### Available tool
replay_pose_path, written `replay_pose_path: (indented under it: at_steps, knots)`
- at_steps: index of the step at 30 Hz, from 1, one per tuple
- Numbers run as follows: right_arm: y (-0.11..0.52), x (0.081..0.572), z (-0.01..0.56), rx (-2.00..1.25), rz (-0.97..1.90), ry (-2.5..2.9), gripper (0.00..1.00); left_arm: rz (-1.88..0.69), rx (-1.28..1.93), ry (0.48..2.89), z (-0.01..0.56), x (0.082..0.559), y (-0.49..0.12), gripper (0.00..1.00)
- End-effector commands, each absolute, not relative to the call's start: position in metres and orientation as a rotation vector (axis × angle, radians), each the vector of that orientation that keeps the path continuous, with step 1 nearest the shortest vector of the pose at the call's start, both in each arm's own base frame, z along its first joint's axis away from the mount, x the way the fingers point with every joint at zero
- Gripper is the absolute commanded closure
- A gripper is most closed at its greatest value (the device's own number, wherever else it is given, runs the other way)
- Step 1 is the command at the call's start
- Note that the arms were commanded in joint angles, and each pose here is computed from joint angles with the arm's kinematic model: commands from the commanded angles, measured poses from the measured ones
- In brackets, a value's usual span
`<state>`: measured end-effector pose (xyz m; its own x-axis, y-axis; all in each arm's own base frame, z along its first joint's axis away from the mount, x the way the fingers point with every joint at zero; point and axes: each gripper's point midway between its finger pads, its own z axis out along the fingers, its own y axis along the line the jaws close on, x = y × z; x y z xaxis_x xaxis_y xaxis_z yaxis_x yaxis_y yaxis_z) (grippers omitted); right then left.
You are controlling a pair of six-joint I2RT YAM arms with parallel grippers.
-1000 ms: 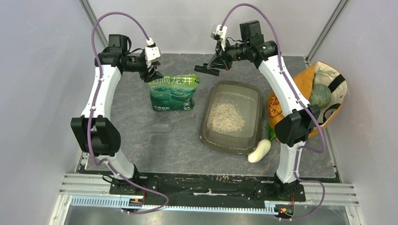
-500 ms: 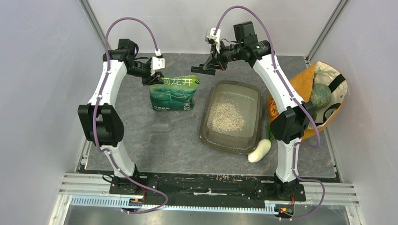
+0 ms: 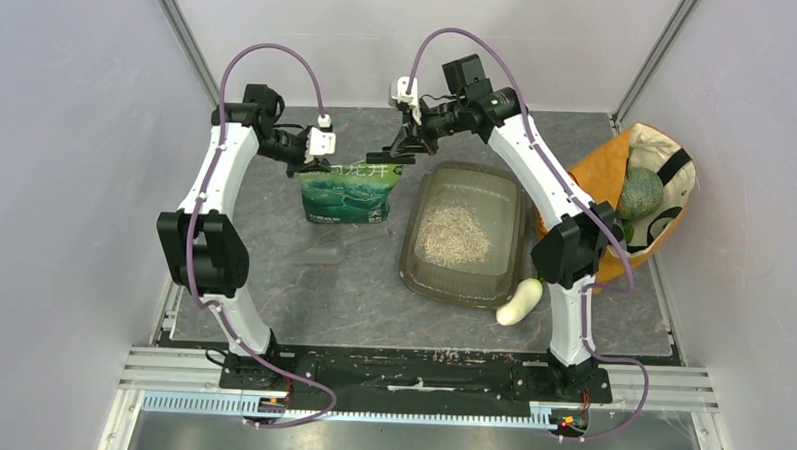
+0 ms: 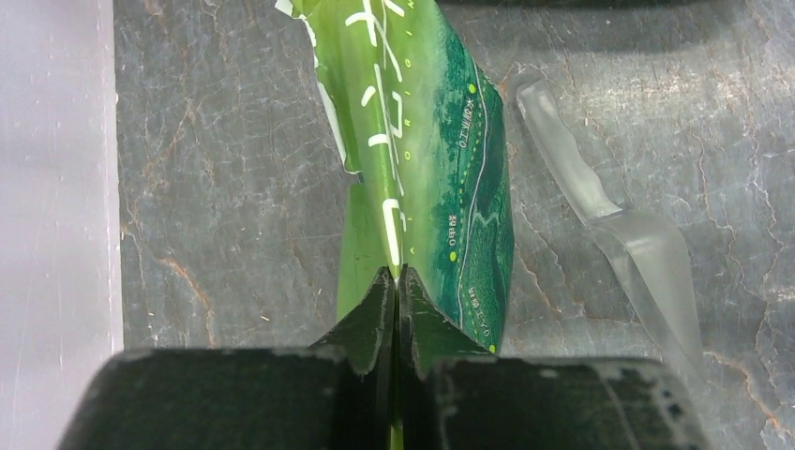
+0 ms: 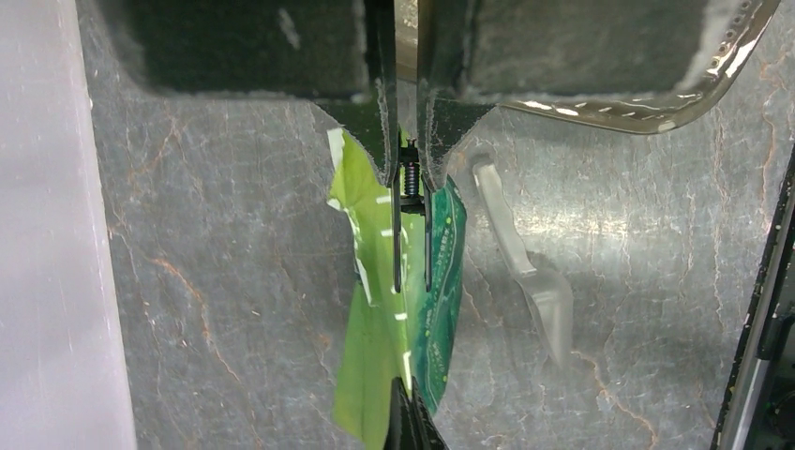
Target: Fill the litter box with clean litter
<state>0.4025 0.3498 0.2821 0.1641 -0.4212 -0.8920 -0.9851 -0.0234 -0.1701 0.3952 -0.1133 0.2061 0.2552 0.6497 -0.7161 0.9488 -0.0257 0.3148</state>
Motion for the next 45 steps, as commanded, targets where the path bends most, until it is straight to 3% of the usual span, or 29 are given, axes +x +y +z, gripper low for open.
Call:
replay_pose_path:
  at_steps: [1, 15, 45]
  knots:
    - [0.366, 0.39, 0.281, -1.651, 0.83, 1.304, 1.0, -0.451, 1.811, 1.377, 0.22, 0.384, -0.12, 0.98]
    - [0.39, 0.401, 0.265, -1.671, 0.72, 1.289, 1.0, -0.434, 1.836, 1.358, 0.221, 0.377, -0.121, 0.98]
    - [0.382, 0.387, 0.308, -1.645, 0.674, 1.16, 1.0, -0.412, 1.861, 1.356, 0.219, 0.373, -0.118, 0.98]
